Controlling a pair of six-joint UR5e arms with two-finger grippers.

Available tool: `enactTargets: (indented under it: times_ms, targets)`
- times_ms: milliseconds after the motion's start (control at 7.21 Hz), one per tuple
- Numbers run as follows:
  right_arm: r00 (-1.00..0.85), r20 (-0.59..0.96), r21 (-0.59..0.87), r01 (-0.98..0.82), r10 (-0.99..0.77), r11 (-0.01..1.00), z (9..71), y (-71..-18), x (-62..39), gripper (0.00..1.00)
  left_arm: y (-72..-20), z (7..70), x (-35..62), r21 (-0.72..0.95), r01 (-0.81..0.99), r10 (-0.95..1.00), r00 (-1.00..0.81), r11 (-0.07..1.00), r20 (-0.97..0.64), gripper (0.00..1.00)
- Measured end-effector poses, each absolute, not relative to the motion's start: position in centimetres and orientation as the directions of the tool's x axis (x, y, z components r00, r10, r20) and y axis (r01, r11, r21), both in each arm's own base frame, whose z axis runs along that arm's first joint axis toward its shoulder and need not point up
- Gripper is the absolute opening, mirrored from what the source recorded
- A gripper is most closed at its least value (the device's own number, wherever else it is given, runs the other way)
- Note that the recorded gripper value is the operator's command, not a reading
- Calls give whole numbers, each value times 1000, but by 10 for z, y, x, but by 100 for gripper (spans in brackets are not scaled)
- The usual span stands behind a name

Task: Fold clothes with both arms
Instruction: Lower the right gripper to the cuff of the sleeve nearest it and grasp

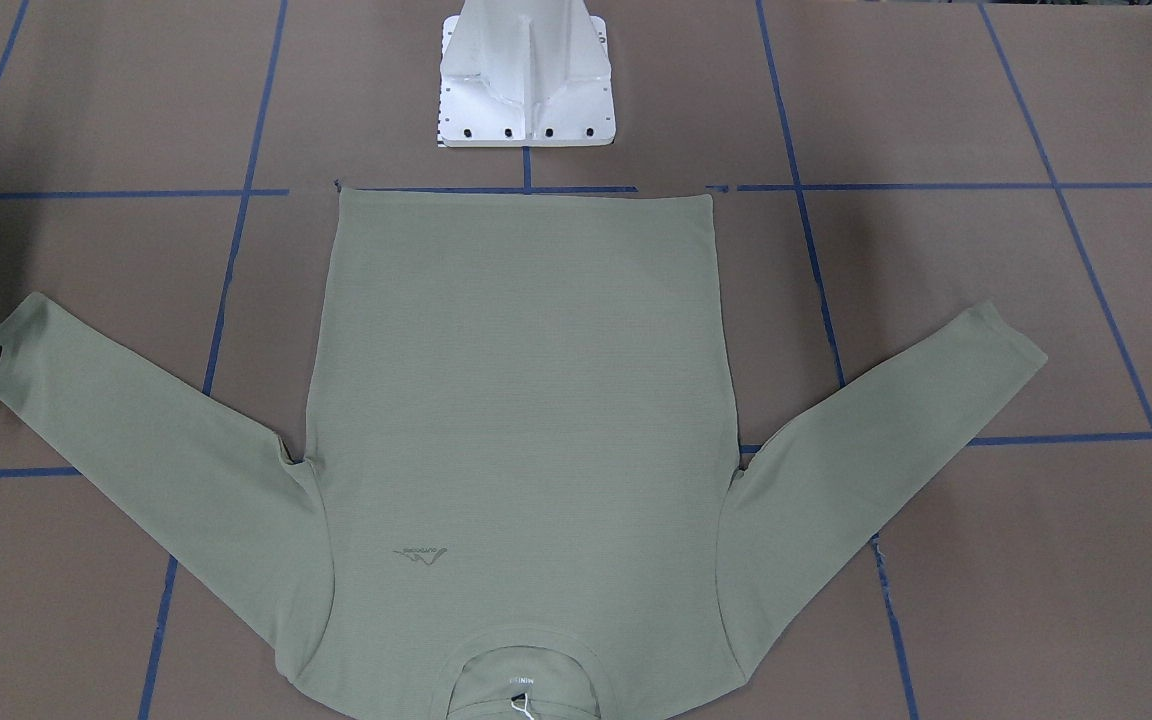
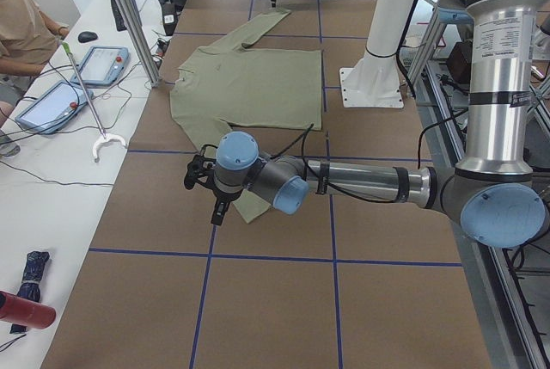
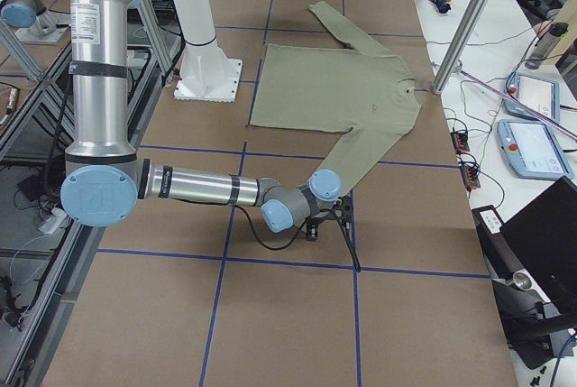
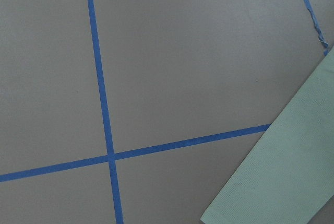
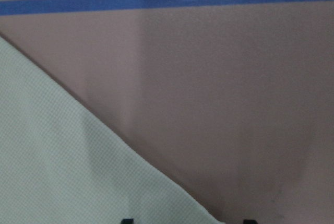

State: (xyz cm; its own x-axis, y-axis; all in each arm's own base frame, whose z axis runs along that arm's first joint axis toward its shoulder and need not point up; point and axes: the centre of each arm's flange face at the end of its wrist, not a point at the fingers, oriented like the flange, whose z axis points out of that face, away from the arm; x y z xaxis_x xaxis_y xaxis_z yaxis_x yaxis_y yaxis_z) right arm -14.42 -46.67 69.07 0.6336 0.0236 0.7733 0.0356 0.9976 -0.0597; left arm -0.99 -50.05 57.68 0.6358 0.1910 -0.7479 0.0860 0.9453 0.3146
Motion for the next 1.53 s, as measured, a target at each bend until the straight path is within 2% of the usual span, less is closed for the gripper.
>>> enactTargets:
  times_ms: [139,278,694,1110,1526]
  targets:
    - [638,770,-72,35,33,997,697,-463,-143,42,-501,577,-10,314,86,191,636,945,-748,99]
    - [640,767,-81,33,41,996,700,-461,-142,0,-501,577,-10,315,86,191,637,945,-747,99]
    - [636,770,-87,33,46,996,699,-463,-143,0,-501,579,-10,316,82,193,638,945,-746,99]
    - [572,819,-84,24,55,996,671,-477,-134,0,-501,581,-10,316,80,195,638,946,-745,99]
    - [453,873,-146,-111,181,983,542,-503,-138,0,-501,582,-10,313,80,193,637,946,-746,99]
